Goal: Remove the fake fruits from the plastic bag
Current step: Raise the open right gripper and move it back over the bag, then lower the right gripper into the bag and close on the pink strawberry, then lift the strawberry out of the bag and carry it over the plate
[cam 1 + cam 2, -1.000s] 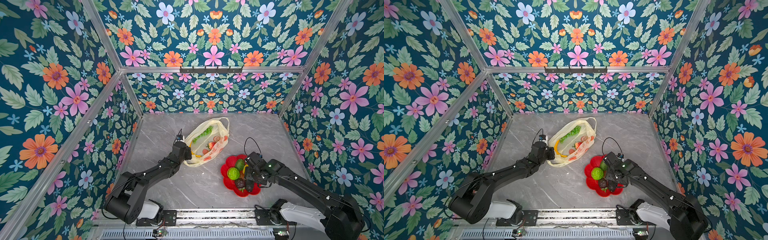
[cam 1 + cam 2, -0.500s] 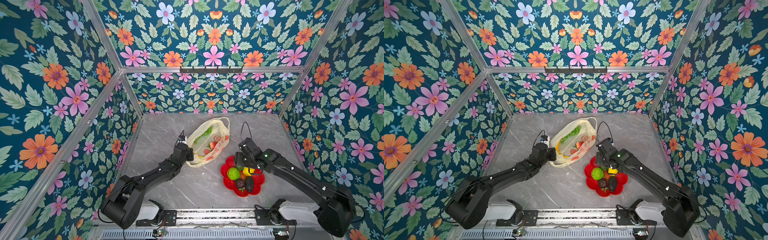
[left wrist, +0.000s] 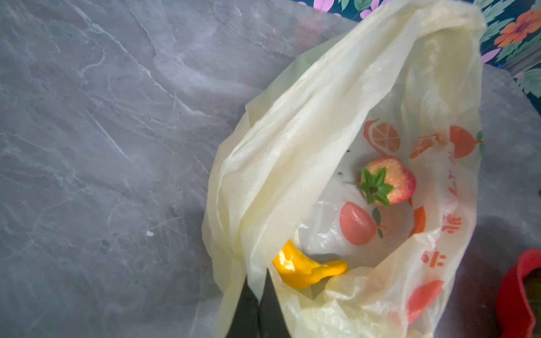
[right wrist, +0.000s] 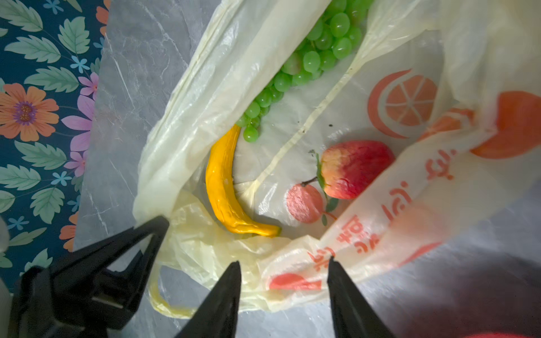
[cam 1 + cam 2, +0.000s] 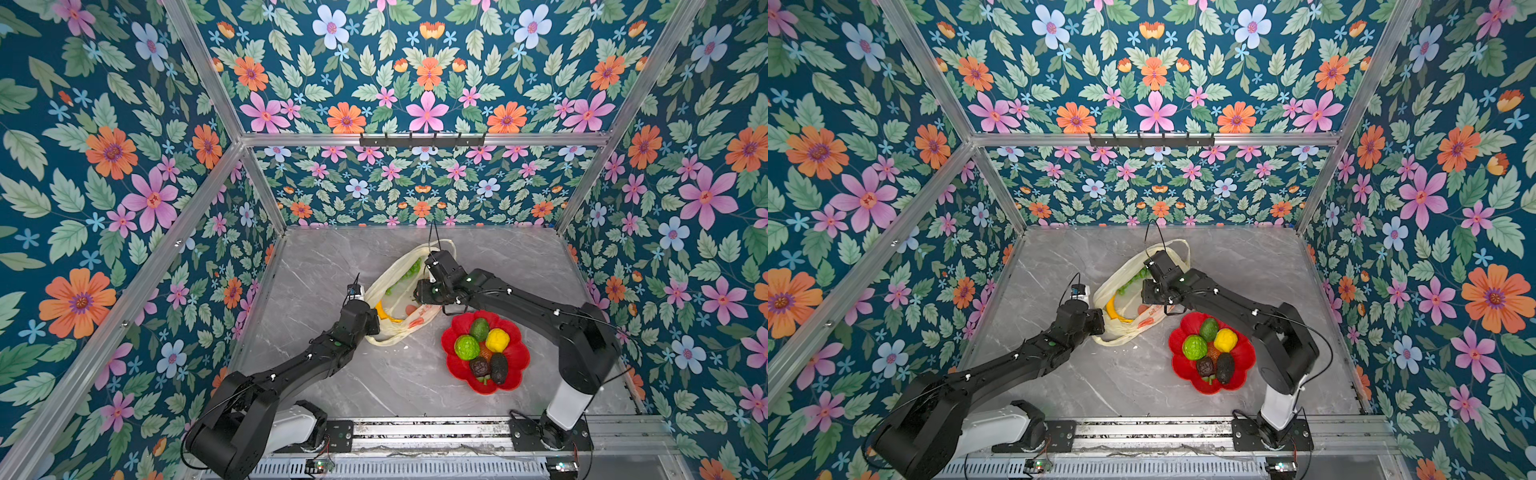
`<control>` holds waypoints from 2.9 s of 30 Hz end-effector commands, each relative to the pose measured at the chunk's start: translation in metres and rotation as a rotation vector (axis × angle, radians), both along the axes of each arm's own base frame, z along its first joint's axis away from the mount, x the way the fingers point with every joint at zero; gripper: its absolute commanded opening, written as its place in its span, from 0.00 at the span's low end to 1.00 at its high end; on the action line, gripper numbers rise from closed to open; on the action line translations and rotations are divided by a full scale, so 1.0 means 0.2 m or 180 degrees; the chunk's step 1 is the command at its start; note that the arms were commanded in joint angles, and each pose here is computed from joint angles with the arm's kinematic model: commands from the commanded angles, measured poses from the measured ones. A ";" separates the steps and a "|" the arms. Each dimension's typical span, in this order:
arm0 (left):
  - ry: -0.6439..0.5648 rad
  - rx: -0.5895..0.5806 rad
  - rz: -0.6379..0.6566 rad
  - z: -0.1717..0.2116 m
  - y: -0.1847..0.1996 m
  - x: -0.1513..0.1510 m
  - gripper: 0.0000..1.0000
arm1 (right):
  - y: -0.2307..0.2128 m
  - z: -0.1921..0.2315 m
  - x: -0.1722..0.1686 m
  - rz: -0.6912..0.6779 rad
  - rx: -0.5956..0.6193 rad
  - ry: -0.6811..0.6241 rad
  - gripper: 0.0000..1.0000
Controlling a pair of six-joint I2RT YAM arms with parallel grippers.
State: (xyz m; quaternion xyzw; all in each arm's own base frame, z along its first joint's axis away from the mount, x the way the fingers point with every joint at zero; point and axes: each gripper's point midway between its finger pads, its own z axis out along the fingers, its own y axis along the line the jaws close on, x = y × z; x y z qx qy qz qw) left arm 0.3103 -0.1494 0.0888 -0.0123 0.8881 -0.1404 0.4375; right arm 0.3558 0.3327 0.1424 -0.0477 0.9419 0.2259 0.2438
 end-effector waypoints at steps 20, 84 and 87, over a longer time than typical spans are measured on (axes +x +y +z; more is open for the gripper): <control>-0.0206 -0.0101 -0.0207 0.06 -0.09 0.05 0.00 | 0.05 -0.37 0.15 -0.0151 -0.1254 0.0050 0.32; -0.0197 -0.0114 -0.0248 0.06 -0.10 0.05 0.02 | 0.02 -0.45 0.19 -0.0003 -0.2360 -0.0288 0.10; -0.0199 -0.0117 -0.0253 0.07 -0.10 0.05 0.02 | 0.02 -0.43 0.19 -0.0017 -0.2355 -0.0321 0.09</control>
